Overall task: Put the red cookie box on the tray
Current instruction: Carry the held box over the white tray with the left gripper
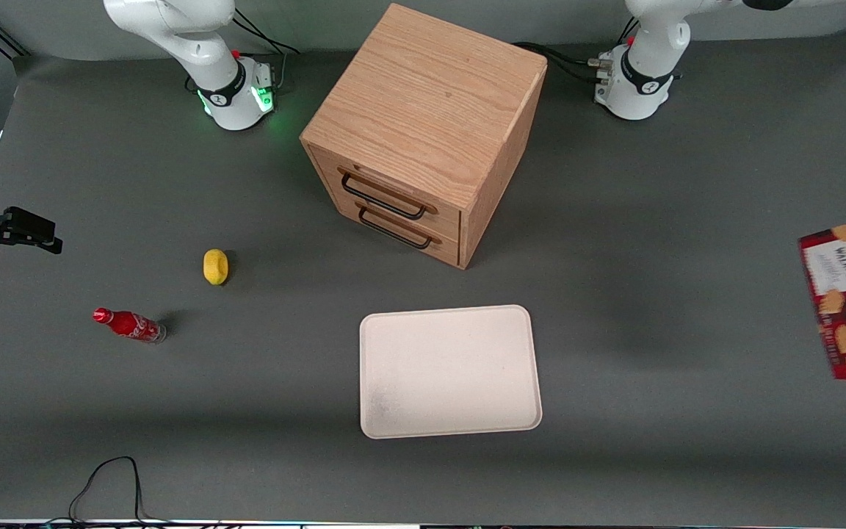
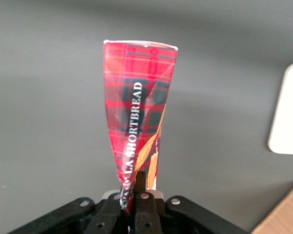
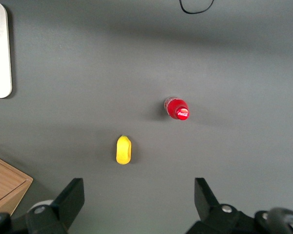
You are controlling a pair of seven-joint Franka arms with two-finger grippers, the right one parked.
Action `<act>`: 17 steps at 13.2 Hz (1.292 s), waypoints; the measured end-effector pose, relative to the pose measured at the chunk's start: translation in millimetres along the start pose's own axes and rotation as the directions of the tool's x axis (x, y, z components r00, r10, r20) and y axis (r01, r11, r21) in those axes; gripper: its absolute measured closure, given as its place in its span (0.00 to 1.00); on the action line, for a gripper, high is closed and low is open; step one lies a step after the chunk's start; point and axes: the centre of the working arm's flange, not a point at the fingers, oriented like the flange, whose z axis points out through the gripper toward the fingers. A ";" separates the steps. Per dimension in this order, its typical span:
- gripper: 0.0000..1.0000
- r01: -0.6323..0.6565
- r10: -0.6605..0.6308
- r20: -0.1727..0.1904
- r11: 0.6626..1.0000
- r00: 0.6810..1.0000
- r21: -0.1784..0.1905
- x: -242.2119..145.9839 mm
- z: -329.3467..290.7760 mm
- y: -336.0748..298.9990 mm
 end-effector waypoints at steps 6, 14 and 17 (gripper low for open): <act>0.96 0.036 -0.036 -0.051 0.999 0.998 -0.013 -19.3 30.9 213.1; 0.96 0.087 -0.091 -0.077 0.995 0.993 -0.058 -61.5 72.5 358.6; 0.96 0.089 -0.092 -0.070 0.995 0.993 -0.050 -51.5 101.5 364.3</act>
